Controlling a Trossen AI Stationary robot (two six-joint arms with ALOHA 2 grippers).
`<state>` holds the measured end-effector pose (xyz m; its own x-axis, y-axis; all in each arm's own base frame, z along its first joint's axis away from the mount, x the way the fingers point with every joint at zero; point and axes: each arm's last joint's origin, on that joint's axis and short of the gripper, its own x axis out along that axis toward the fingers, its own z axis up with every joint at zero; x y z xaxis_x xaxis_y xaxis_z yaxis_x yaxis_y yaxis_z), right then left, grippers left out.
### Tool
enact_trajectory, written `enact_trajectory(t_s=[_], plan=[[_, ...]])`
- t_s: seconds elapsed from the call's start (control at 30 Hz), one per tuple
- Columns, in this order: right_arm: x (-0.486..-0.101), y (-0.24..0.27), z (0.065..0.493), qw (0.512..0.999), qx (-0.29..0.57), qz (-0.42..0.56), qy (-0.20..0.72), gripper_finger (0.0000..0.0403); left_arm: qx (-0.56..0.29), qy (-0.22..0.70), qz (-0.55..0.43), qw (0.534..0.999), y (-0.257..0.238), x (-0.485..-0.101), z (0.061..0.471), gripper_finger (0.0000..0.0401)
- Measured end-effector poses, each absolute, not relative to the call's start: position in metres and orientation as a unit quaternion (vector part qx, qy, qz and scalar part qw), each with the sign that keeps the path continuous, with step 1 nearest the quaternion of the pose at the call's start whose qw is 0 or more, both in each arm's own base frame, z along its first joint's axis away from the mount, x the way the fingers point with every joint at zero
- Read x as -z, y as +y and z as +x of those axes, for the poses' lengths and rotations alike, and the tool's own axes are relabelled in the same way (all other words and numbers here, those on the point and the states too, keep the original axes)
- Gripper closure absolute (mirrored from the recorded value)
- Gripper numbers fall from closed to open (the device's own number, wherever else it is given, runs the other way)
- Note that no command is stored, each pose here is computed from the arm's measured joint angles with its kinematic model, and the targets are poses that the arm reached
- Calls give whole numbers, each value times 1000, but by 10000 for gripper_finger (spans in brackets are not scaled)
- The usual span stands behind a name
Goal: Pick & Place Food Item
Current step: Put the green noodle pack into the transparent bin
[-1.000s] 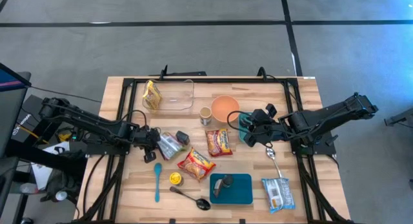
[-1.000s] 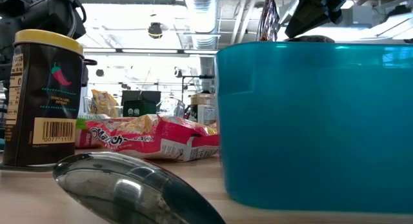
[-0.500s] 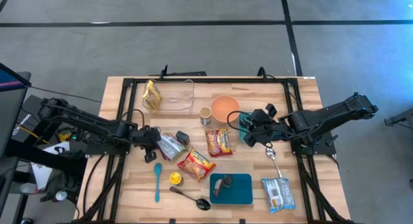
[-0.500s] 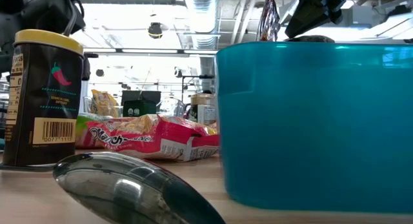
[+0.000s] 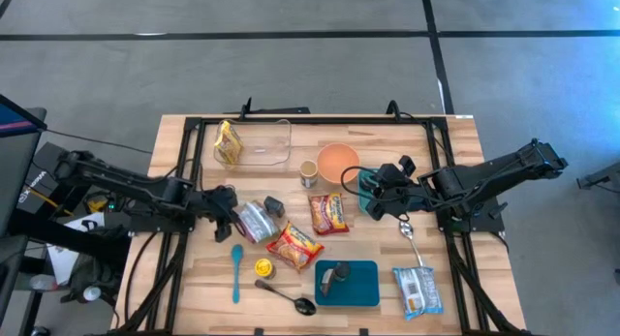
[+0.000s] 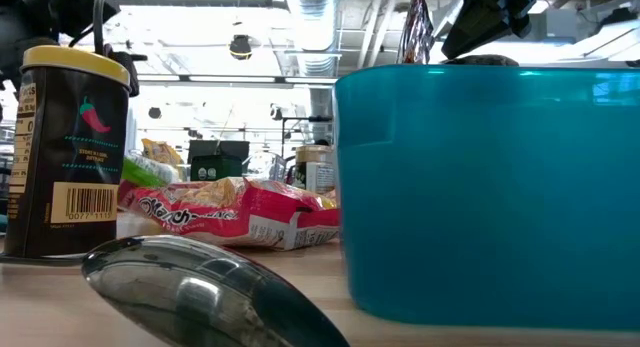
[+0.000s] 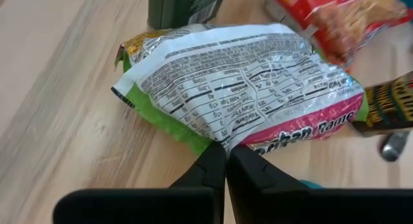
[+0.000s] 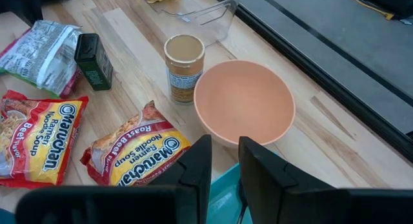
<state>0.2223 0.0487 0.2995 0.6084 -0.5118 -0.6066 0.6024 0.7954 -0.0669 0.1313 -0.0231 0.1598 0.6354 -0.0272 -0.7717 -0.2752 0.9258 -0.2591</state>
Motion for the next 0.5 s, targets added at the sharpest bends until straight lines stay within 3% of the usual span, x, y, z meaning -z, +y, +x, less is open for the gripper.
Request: enact_trajectory(t_s=[0.5], plan=[[-299, 49, 222, 894, 312, 72, 314, 331, -49, 375, -191, 906, -22, -172, 125, 401]])
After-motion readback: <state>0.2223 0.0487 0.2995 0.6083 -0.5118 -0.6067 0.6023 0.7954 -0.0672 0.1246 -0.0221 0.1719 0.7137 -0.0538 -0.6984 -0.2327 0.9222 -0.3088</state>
